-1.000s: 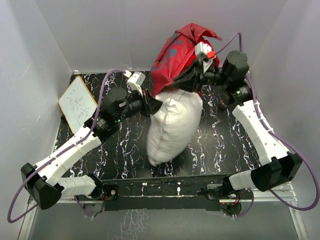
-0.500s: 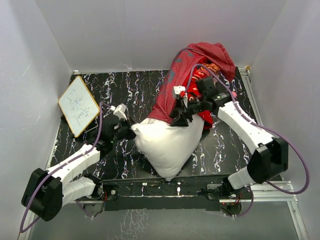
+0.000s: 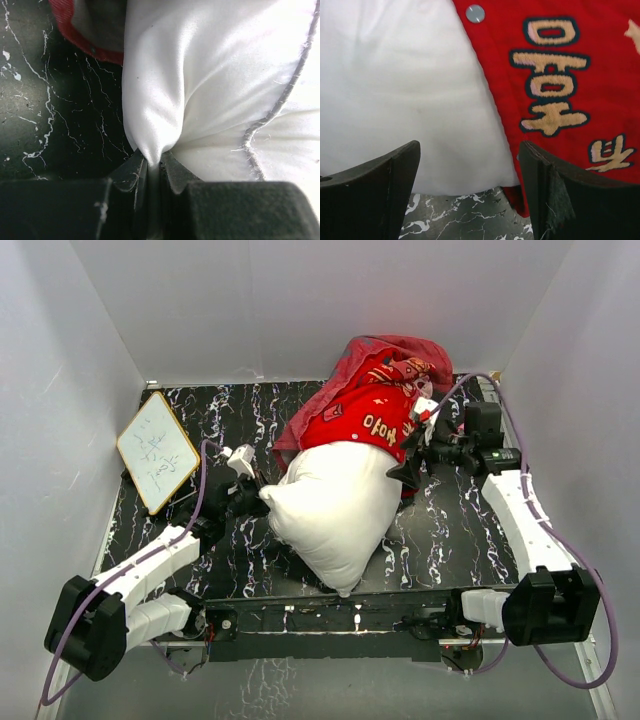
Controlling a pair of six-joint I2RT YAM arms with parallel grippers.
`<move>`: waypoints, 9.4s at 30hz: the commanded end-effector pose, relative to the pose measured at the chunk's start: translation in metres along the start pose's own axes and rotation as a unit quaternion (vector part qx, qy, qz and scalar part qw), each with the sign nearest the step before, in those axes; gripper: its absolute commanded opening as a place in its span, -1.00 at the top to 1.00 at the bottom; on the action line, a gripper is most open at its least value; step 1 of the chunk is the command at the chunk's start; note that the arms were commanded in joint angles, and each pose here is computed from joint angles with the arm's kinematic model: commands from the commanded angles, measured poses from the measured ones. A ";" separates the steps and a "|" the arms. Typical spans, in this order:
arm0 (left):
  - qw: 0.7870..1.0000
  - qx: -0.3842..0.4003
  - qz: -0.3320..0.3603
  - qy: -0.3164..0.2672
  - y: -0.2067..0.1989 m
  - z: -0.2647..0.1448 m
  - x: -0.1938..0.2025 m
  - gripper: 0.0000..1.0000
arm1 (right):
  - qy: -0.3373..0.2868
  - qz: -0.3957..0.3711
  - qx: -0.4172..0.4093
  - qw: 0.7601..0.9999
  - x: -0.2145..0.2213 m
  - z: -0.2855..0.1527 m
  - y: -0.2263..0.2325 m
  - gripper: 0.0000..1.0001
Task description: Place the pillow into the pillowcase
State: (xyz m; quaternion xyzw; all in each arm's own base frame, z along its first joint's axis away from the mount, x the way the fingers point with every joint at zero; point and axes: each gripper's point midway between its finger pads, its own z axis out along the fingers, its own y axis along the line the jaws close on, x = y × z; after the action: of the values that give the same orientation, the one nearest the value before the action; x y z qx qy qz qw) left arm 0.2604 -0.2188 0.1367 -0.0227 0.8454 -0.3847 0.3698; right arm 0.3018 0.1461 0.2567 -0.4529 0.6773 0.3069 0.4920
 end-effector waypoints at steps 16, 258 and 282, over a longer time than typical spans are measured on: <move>0.998 0.032 0.051 -0.007 -0.021 0.001 -0.020 1.00 | 0.014 -0.065 0.090 0.994 -0.020 0.050 -0.048 0.71; 1.000 0.025 0.010 -0.014 -0.026 -0.109 -0.005 -0.88 | -0.030 -0.044 -0.178 0.983 -0.086 0.063 0.088 -0.37; 0.987 0.033 -0.157 -0.021 0.007 -0.010 0.000 -0.68 | 0.139 0.017 0.033 0.990 0.030 0.141 0.018 -0.01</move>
State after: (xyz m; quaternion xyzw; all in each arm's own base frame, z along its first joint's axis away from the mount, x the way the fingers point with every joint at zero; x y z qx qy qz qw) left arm 0.2499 -0.1946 0.1410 -0.1603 0.8096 -0.4569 0.3318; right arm 0.3173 0.2551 0.1520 -0.4650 0.7734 0.2377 0.3594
